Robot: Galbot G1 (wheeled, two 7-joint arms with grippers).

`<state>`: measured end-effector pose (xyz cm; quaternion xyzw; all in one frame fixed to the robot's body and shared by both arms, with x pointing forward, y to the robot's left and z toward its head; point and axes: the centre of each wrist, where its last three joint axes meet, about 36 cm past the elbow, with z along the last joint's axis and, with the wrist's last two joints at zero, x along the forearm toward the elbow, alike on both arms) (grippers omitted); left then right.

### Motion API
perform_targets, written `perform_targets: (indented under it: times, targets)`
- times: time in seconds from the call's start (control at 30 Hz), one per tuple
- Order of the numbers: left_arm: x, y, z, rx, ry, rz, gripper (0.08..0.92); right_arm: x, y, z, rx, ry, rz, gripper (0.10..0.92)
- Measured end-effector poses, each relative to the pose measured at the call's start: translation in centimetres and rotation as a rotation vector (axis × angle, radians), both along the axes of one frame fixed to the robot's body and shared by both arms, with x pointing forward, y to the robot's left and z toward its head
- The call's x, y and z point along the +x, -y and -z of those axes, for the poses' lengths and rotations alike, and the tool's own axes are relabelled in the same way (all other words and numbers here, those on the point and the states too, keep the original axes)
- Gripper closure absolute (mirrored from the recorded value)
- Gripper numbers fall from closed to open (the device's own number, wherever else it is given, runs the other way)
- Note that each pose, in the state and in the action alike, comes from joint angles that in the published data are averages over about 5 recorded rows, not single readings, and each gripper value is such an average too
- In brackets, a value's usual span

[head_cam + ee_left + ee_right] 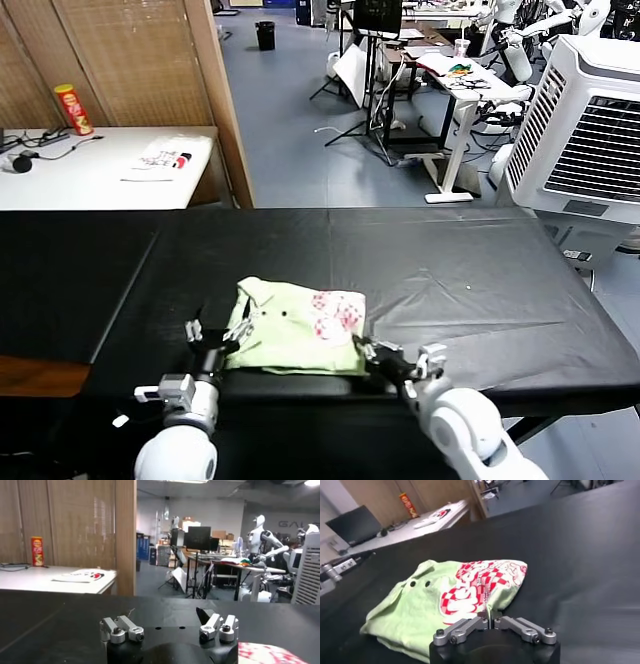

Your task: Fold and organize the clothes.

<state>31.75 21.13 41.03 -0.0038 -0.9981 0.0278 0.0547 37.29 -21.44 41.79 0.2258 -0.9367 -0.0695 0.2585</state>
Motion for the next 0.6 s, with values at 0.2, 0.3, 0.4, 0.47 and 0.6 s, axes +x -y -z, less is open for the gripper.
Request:
perform_targets:
  times: [0.2,0.3,0.4,0.47,0.6]
  targets:
    - [-0.2,0.0,0.3,-0.004,-0.012,0.003,0.201,0.8,3.5,-0.6,-0.118,0.056,-0.014,0.883]
    - [-0.3,-0.1,0.4,-0.012,-0.024,0.003,0.201,0.6,4.5,-1.3,-0.156,0.061,0.001,0.874]
    - [-0.5,-0.2,0.5,-0.024,-0.040,0.003,0.201,-0.1,5.3,-2.0,-0.190,0.084,0.028,0.783]
    - [-0.7,-0.4,0.5,-0.035,-0.052,0.000,0.201,-0.7,5.7,-2.4,-0.208,0.106,0.047,0.669]
    - [-1.2,-0.9,1.0,-0.028,-0.056,-0.002,0.201,-2.3,6.4,-2.8,-0.243,0.176,0.087,0.469]
